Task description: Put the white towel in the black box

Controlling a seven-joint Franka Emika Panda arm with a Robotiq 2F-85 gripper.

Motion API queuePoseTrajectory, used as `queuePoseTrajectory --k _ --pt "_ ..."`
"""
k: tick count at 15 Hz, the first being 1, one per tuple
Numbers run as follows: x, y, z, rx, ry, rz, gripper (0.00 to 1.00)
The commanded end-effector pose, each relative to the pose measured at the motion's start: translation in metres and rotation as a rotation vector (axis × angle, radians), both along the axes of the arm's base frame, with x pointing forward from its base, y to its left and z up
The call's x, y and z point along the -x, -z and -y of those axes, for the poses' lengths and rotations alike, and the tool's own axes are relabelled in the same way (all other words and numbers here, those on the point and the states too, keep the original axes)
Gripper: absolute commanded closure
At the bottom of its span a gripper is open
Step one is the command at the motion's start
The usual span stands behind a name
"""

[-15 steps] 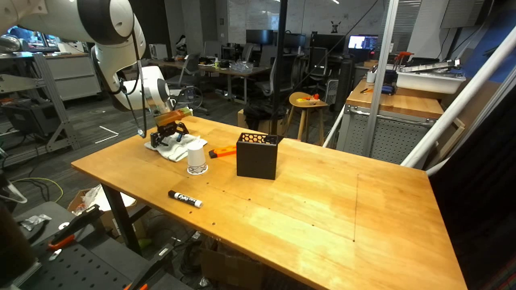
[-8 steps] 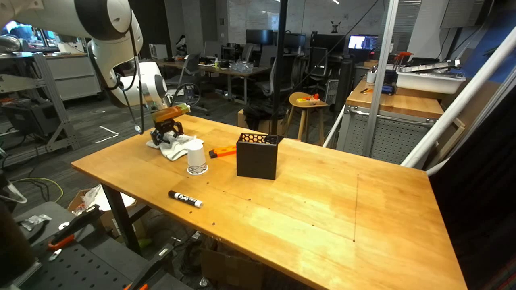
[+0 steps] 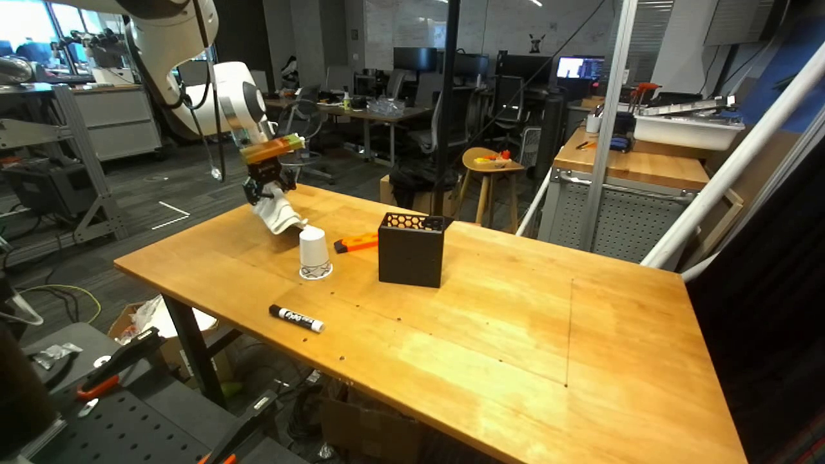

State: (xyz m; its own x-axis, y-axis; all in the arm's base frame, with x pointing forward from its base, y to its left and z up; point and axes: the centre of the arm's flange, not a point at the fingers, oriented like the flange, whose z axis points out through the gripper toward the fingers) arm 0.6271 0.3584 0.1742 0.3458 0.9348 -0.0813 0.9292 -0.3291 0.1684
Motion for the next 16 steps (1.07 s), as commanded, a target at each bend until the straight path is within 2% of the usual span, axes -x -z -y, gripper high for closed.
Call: queuePoseTrajectory --k 1,4,8,12,16 --pt "0.01 -0.062 0.034 0.028 0.085 0.017 1.0" --pt "0.005 -0.103 0.084 0.063 0.161 0.038 1.0" --pt "-0.009 -0.14 0.174 0.092 0.249 0.074 1.0" --pt "-0.023 -0.161 0.265 0.103 0.362 0.107 1.0" --pt "-0.031 -0.163 0.333 0.126 0.455 0.121 1.0"
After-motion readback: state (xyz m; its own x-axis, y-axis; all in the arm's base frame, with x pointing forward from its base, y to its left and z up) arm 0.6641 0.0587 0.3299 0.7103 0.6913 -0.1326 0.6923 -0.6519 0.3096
